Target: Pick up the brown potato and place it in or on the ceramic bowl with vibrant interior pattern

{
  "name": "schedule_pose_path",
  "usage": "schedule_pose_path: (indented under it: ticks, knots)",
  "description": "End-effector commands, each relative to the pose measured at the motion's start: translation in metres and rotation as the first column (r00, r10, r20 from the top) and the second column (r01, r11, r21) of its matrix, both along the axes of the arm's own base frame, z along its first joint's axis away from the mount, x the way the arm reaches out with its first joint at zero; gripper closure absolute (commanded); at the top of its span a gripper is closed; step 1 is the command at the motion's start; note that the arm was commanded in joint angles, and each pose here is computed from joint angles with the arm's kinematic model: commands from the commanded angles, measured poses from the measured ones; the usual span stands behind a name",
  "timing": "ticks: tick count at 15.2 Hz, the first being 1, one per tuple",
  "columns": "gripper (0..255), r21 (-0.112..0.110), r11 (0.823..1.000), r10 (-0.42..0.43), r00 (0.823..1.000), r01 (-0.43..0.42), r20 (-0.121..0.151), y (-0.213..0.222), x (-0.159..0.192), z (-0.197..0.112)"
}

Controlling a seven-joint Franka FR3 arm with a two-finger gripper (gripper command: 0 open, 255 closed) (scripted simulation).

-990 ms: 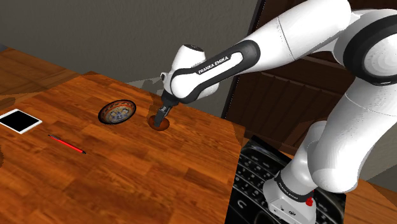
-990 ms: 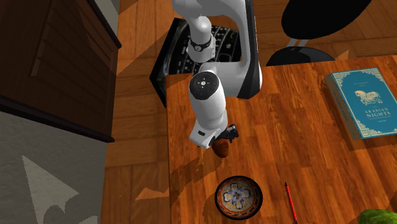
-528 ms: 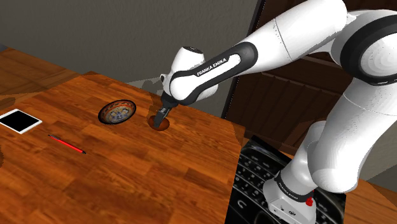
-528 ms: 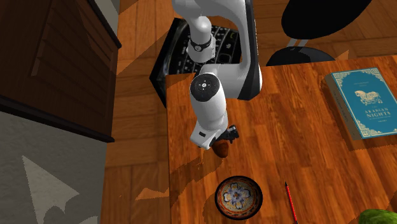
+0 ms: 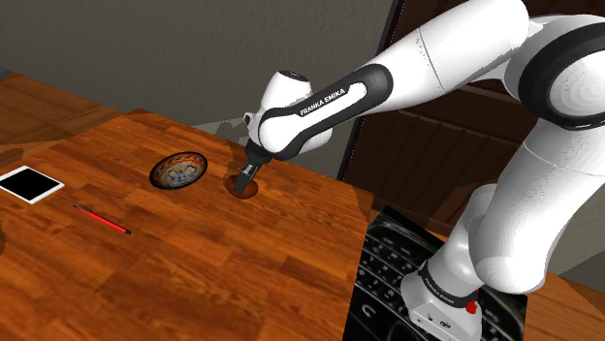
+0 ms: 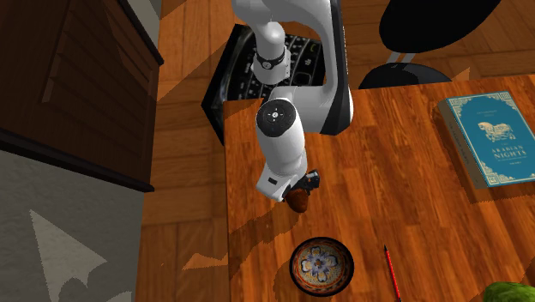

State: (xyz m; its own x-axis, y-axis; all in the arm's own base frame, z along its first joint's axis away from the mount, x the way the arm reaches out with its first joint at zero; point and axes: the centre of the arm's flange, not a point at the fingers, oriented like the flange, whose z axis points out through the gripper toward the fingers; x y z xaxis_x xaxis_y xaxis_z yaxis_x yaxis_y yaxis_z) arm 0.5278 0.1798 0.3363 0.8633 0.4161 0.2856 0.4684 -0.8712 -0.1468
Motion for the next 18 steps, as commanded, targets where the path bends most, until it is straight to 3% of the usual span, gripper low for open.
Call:
schedule_pose_path:
  ticks: [1,3,18]
  knots:
    - [255,0.0,1.0,0.0,1.0,0.0,0.0,0.0,0.0,0.0]
    - [255,0.0,1.0,0.0,1.0,0.0,0.0,0.0,0.0,0.0]
    - [255,0.0,1.0,0.0,1.0,0.0,0.0,0.0,0.0,0.079]
